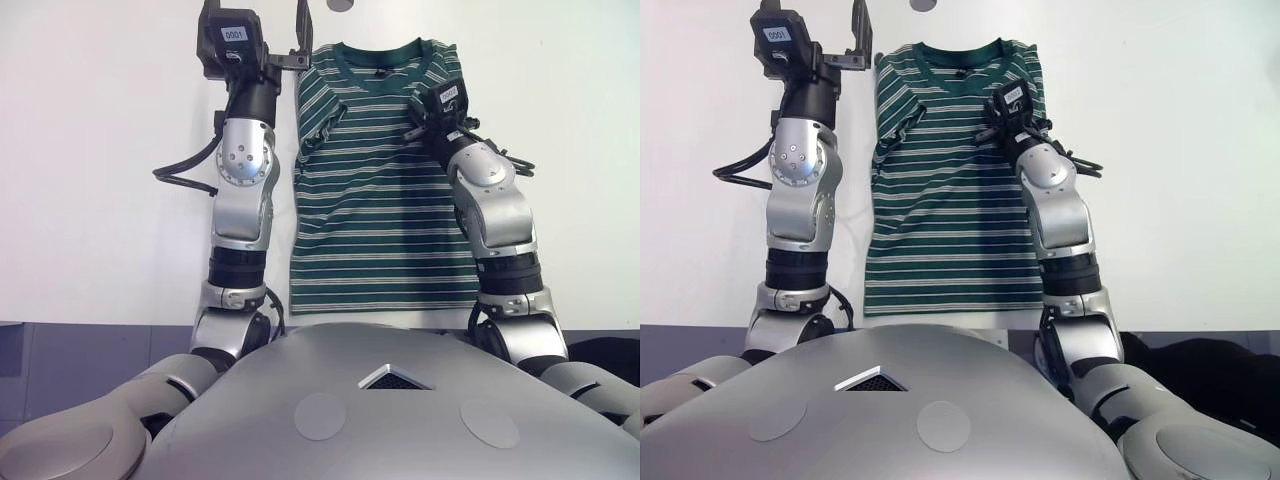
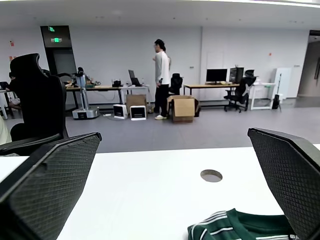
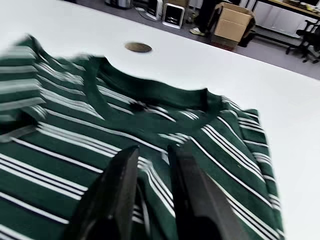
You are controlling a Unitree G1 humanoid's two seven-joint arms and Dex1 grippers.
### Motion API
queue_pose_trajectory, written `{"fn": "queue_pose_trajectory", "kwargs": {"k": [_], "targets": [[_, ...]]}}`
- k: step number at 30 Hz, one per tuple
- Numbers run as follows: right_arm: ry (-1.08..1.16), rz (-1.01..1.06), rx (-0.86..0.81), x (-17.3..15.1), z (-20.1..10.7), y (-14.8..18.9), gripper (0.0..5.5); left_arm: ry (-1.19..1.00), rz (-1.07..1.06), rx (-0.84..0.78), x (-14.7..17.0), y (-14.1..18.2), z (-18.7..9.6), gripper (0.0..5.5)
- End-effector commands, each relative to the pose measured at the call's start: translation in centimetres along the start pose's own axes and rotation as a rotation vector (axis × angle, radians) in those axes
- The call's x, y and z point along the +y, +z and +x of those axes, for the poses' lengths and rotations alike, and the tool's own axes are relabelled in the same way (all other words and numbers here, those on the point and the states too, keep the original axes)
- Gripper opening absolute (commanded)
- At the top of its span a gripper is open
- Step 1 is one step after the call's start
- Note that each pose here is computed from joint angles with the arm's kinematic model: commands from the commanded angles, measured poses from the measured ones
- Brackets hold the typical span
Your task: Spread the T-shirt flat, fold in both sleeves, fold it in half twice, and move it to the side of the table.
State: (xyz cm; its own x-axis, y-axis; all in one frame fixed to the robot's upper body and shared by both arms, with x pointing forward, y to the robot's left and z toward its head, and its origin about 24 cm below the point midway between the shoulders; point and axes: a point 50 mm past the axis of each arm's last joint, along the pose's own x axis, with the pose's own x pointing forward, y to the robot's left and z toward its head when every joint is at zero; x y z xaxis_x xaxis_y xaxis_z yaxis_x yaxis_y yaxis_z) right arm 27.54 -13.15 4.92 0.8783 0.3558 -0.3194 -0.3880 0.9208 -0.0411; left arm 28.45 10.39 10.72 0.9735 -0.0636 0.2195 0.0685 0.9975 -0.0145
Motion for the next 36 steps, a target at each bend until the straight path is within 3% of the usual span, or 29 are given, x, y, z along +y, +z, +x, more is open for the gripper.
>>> {"fn": "queue_pose_trajectory", "kwargs": {"k": [1,3,6,8,10,12,15,21,30,33,36], "targets": [[0.118,0.158,-0.120,0.1,-0.1,3.5,1.77,-0.091,-0.013,-0.022,-0.6,0.7,0.3,5.40],[0.220,0.112,-0.194,0.2,-0.9,5.1,1.77,-0.162,0.031,-0.066,0.0,1.8,0.3,5.40],[0.265,-0.204,-0.294,-1.1,-3.0,5.8,1.96,-0.430,0.252,-0.154,0.9,3.9,-1.5,5.40],[0.289,-0.612,-0.336,-3.6,-6.0,4.0,2.33,-0.757,0.504,-0.164,2.0,3.5,-5.9,5.40],[0.330,-0.893,-0.316,-6.4,-9.5,1.5,2.58,-0.998,0.654,-0.115,3.9,2.2,-10.9,5.40],[0.392,-1.097,-0.259,-9.3,-13.3,-0.7,2.58,-1.176,0.802,-0.047,6.4,0.8,-15.1,5.40],[0.467,-1.265,-0.133,-13.1,-18.5,-1.9,2.58,-1.351,0.938,-0.021,8.1,0.2,-19.3,5.40],[0.678,-1.333,-0.047,-14.3,-22.8,-3.7,2.58,-1.562,0.926,0.147,6.9,-1.6,-24.3,5.40],[0.913,-1.266,0.080,-13.2,-25.1,-6.6,2.58,-1.551,1.053,0.223,7.1,-2.9,-24.0,5.40],[1.005,-1.234,0.025,-11.2,-25.2,-7.8,2.58,-1.551,1.031,0.231,6.1,-3.2,-24.5,5.40],[1.008,-1.252,-0.096,-8.7,-23.2,-8.6,2.58,-1.524,1.046,0.228,5.8,-4.1,-24.3,5.40]]}}
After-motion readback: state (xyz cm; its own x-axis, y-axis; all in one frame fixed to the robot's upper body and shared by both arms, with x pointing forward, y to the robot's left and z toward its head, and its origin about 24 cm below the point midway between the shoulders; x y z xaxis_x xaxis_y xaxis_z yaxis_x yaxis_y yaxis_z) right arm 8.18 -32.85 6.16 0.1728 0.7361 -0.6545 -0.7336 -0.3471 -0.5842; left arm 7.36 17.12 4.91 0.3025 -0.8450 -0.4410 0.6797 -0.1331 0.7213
